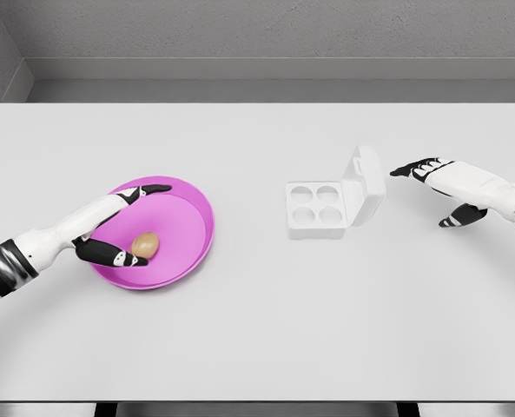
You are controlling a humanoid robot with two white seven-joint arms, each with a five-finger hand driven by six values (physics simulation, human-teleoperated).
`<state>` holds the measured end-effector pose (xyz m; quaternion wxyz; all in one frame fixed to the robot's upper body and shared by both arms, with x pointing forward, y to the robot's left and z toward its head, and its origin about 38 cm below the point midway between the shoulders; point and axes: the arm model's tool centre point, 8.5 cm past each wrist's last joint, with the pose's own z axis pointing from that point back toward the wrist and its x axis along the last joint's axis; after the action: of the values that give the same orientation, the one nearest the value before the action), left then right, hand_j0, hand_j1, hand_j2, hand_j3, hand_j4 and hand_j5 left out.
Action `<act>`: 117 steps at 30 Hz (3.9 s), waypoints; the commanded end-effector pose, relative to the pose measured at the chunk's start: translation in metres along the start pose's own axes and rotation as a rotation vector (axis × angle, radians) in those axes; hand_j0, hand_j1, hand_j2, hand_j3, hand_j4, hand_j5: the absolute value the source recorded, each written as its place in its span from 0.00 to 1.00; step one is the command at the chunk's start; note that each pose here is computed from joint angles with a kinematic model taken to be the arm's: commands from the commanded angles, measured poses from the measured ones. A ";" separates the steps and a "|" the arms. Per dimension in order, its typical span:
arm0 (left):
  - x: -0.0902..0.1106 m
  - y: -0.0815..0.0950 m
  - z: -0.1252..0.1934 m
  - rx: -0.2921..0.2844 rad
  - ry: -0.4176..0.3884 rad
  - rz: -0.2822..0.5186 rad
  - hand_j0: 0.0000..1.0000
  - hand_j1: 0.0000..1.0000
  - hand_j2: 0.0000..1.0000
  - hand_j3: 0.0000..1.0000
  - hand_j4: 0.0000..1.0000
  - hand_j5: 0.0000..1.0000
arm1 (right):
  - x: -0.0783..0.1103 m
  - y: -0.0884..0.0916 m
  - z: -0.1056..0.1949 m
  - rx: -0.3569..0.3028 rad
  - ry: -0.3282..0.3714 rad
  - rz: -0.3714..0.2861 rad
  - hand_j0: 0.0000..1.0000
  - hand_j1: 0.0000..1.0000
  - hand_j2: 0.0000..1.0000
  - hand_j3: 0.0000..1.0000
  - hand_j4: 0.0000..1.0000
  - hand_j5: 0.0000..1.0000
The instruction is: Pack egg into the box and close the box lid
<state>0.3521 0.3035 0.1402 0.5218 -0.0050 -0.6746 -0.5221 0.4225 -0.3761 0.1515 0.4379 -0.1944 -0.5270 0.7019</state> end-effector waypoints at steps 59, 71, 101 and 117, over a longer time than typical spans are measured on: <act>-0.005 -0.018 0.003 -0.076 0.144 -0.097 0.78 0.78 0.78 0.78 0.78 0.78 | 0.003 -0.005 0.005 -0.002 -0.008 0.017 1.00 1.00 1.00 1.00 1.00 1.00; -0.008 -0.019 0.005 -0.071 0.163 -0.052 0.77 0.77 0.77 0.77 0.77 0.77 | 0.002 -0.006 0.005 -0.003 -0.004 0.016 1.00 1.00 1.00 1.00 1.00 1.00; -0.015 -0.025 0.005 -0.079 0.179 -0.037 0.65 0.65 0.65 0.65 0.65 0.65 | 0.001 -0.006 0.006 -0.004 -0.001 0.018 1.00 1.00 1.00 1.00 1.00 1.00; -0.014 -0.023 0.005 -0.073 0.174 -0.035 0.50 0.50 0.50 0.50 0.50 0.50 | 0.000 -0.006 0.007 -0.001 0.002 0.019 1.00 1.00 1.00 1.00 1.00 1.00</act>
<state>0.3429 0.3038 0.1142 0.5679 0.0348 -0.6063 -0.5556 0.4197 -0.3797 0.1589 0.4305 -0.2003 -0.5238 0.7073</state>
